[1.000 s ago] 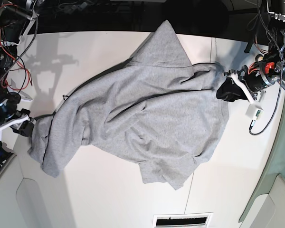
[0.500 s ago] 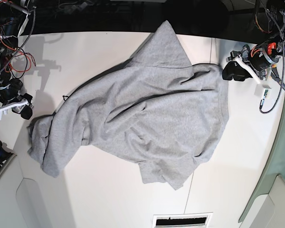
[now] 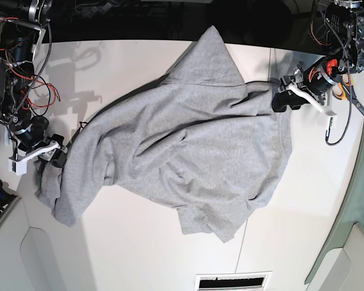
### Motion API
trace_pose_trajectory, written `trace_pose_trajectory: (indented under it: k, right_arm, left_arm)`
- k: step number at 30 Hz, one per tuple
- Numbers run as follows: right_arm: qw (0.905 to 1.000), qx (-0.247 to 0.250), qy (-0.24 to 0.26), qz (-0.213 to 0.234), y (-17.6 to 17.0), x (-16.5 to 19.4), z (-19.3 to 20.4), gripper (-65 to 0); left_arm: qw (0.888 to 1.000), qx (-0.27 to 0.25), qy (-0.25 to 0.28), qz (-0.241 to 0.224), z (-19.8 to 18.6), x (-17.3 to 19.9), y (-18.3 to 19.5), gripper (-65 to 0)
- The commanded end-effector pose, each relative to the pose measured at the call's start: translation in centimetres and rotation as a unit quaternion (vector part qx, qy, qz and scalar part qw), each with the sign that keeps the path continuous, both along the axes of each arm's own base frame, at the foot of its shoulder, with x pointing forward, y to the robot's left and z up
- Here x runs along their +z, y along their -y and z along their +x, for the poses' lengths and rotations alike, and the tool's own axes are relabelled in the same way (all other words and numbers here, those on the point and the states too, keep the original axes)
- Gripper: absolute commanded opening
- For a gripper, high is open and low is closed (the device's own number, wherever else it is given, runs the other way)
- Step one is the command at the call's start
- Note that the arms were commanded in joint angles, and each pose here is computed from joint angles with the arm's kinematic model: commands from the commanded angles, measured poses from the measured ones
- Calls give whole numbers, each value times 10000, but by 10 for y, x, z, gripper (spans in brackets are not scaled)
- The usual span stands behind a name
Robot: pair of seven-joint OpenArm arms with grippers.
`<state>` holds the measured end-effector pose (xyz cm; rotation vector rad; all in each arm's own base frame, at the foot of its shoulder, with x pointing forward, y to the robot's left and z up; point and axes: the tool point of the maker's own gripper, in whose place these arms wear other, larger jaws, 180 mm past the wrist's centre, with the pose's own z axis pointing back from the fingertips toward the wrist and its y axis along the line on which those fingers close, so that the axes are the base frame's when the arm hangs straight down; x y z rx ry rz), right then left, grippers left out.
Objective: Layout the t-shirt on the table in an organized manner, then fold the t-shirt properly
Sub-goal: 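Hold the shirt with both grippers and stretch it lengthwise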
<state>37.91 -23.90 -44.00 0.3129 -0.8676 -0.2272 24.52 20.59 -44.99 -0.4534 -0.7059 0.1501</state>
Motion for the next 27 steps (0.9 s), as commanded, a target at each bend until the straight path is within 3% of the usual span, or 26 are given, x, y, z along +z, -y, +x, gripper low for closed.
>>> trace_pose_trajectory:
  k: [1,3,6,8,16,20,27]
  right_arm:
    - [9998,-26,207,-29,5,13,13,-385]
    - [9999,-37,158,60,0,9,16,-463]
    - [9998,-34,169,135,-7,7,16,-580]
    - [9996,57,227,165,-11,9,17,-650]
    - [9962,333,802,-33,-15,50,34,-650]
    - [9929,401,1109,-127,-16,75,44,-650]
    - [9848,380,1694,-89,-17,125,79,-650]
  left_arm:
    - [9999,-93,20,58,6,2,1,-334]
    - [9997,-202,21,100,12,0,6,-432]
    - [9991,-314,80,269,17,-3,9,-648]
    - [9988,-323,174,338,21,-2,8,-650]
    - [9964,-284,407,684,33,20,-26,-650]
    - [9946,125,755,697,55,56,-68,-650]
    - [9823,208,1439,1184,111,128,-112,-650]
